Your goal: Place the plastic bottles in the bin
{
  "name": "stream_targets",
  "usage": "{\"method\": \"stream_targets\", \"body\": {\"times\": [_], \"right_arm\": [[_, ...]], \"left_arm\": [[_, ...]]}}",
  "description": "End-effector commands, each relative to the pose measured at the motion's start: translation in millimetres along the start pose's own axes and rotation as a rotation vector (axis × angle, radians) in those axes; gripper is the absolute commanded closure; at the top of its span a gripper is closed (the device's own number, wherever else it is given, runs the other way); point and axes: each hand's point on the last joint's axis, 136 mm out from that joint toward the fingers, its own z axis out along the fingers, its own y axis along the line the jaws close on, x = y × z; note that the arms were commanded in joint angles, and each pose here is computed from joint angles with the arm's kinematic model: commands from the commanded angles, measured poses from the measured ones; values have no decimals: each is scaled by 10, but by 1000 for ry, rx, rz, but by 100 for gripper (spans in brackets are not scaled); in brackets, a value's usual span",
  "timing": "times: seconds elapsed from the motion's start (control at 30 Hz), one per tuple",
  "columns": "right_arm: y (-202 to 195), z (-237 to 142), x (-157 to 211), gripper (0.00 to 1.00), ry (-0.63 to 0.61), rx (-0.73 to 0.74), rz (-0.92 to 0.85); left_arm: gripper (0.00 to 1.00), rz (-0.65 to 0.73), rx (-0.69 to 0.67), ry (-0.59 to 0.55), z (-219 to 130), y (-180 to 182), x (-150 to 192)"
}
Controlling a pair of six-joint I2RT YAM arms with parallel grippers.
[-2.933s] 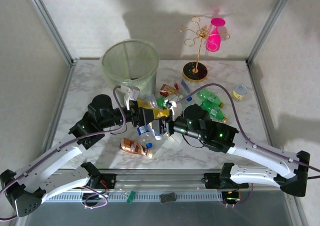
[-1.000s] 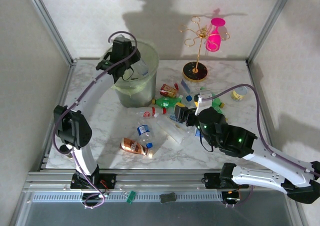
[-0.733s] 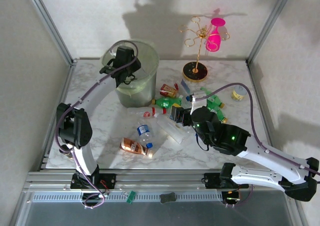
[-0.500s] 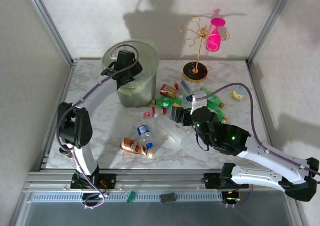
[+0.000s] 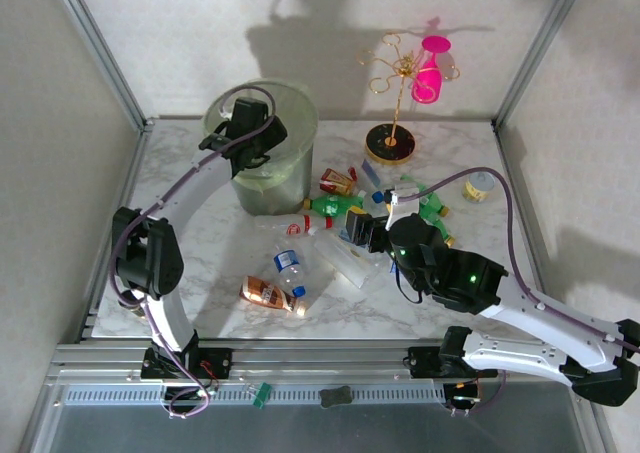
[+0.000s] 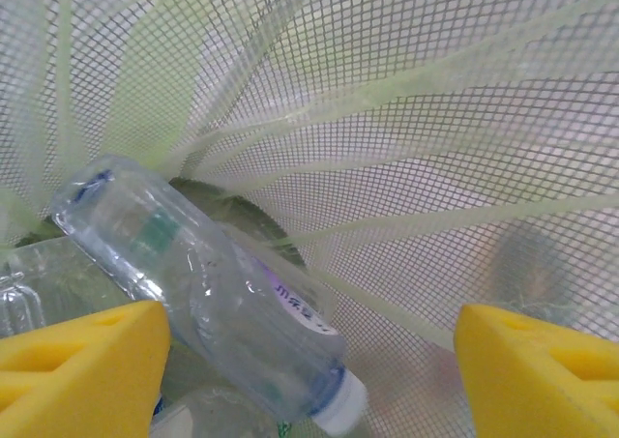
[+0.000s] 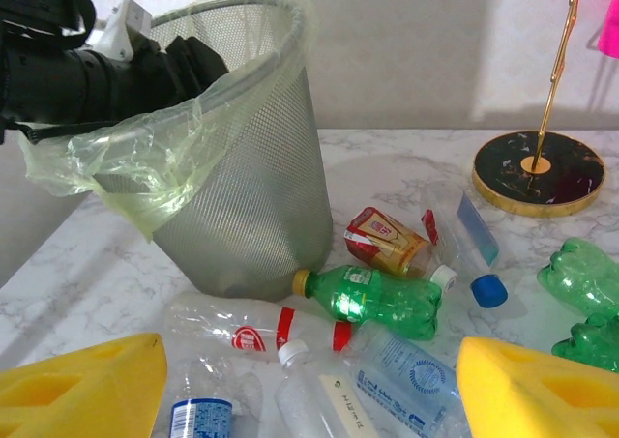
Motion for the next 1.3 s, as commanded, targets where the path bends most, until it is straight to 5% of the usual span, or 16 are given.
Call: {"method": "stream_targets", "body": {"times": [0.0, 0.37, 0.57, 0.7, 0.93, 1.27], "right_arm": [[-31, -43, -73, 21, -21, 2, 35], [29, -19, -42, 20, -3, -22, 26], [59, 39, 95, 21, 36, -31, 7], [126, 147, 340, 22, 109, -47, -33], [296, 322, 690, 24, 223, -94, -72], [164, 302, 664, 26, 176, -54, -42]], "left_arm": [[21, -19, 59, -120, -537, -195, -465], [20, 57, 315, -206, -1507, -534, -725], [24, 151, 518, -245, -2144, -635, -511], [27, 159, 629, -168, -2375, -673, -166], [30, 118, 581, -64, -2476, -342, 347], [31, 182, 495, 113, -2403, 153, 962]]}}
